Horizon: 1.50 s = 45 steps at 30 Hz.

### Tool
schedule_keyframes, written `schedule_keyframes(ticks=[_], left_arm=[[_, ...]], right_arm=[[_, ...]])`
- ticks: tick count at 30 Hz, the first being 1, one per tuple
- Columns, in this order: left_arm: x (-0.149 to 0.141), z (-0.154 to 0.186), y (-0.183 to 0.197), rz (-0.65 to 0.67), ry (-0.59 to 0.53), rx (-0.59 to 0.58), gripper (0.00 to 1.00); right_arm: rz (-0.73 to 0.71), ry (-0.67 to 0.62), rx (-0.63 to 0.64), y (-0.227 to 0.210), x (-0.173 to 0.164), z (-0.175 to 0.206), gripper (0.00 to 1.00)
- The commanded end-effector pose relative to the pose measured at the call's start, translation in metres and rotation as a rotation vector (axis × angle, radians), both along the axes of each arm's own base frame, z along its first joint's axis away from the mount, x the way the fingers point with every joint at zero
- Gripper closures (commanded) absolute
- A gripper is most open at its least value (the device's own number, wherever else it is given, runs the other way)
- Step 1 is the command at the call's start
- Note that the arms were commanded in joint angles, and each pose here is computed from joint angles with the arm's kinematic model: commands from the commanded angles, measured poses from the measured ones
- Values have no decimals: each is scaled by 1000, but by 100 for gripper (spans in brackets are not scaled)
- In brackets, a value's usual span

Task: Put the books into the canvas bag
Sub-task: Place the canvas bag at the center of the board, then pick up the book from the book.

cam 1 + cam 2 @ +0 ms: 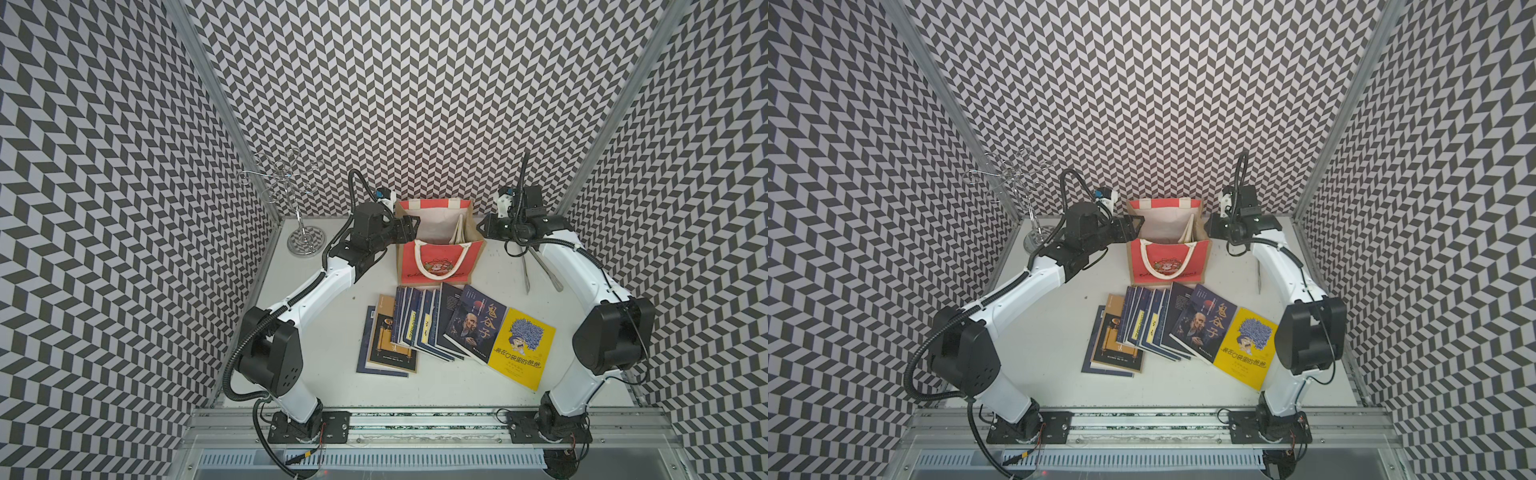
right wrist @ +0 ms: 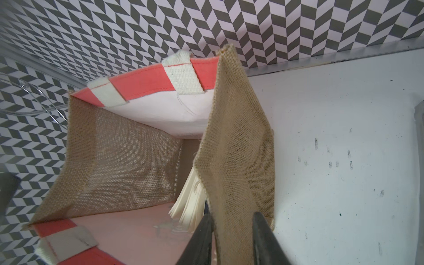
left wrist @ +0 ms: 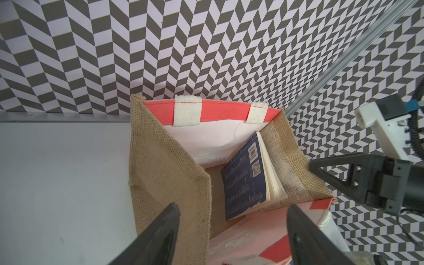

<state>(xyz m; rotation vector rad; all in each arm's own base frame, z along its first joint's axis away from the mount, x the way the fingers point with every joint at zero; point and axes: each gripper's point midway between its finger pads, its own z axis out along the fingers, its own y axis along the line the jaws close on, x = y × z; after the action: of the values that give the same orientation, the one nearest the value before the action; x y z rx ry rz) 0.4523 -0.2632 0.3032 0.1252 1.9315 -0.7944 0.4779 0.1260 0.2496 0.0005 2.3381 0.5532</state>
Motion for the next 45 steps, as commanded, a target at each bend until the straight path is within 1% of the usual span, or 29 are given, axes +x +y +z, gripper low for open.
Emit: schedule_keyframes(ticks=[1,6,8,9,10,12,16,17,21,22,25,28,31,32,33,34,36,38,40,43,45], left_arm=[[-6,16,7,0,-39,-18,22],[-23,8,18,4,-31,-3,12],[-34,2,26,12,-31,10,6],[-41,-1,29,8,-32,15,2],[-48,-6,32,6,-29,20,1],[-63,-15,36,-14,-21,26,1],[-101,-29,32,-113,-20,18,1],[-110,-33,28,-141,-20,17,1],[-150,-49,2,-265,-10,20,1],[-161,-53,-8,-304,-8,20,1],[-189,-65,-33,-407,5,5,1],[-212,-73,-58,-489,23,-12,1],[-229,-77,-84,-562,29,-14,1],[-234,-78,-92,-585,32,-13,1],[-239,-81,-100,-606,37,-10,1],[-243,-84,-107,-629,43,-12,1],[-247,-91,-119,-655,62,-14,1],[-248,-101,-129,-674,94,-14,1],[-244,-110,-138,-677,127,-10,1],[-238,-120,-146,-670,157,-12,0],[-232,-129,-150,-651,180,6,1]], right_arm=[[14,-57,7,1,8,11,64],[27,-82,10,4,7,19,53],[38,-103,15,5,6,24,50],[49,-118,22,7,4,29,48],[58,-133,28,9,3,33,47],[71,-156,38,11,-1,38,44],[58,-202,31,9,-13,44,31],[48,-212,29,7,-18,46,29],[-43,-248,28,-10,-45,50,18],[-74,-253,28,-16,-56,48,14],[-143,-230,25,-32,-91,24,7],[-194,-168,47,-43,-128,-21,3],[-205,-79,90,-43,-160,-65,3],[-203,-64,105,-42,-167,-75,2],[-205,-34,120,-41,-175,-91,0],[-190,-3,135,-39,-183,-106,1],[-196,72,155,-37,-194,-134,1],[-198,123,156,-37,-200,-153,1],[-196,160,160,-35,-203,-161,1],[-235,211,137,-41,-204,-174,1],[-238,231,133,-42,-205,-182,1]])
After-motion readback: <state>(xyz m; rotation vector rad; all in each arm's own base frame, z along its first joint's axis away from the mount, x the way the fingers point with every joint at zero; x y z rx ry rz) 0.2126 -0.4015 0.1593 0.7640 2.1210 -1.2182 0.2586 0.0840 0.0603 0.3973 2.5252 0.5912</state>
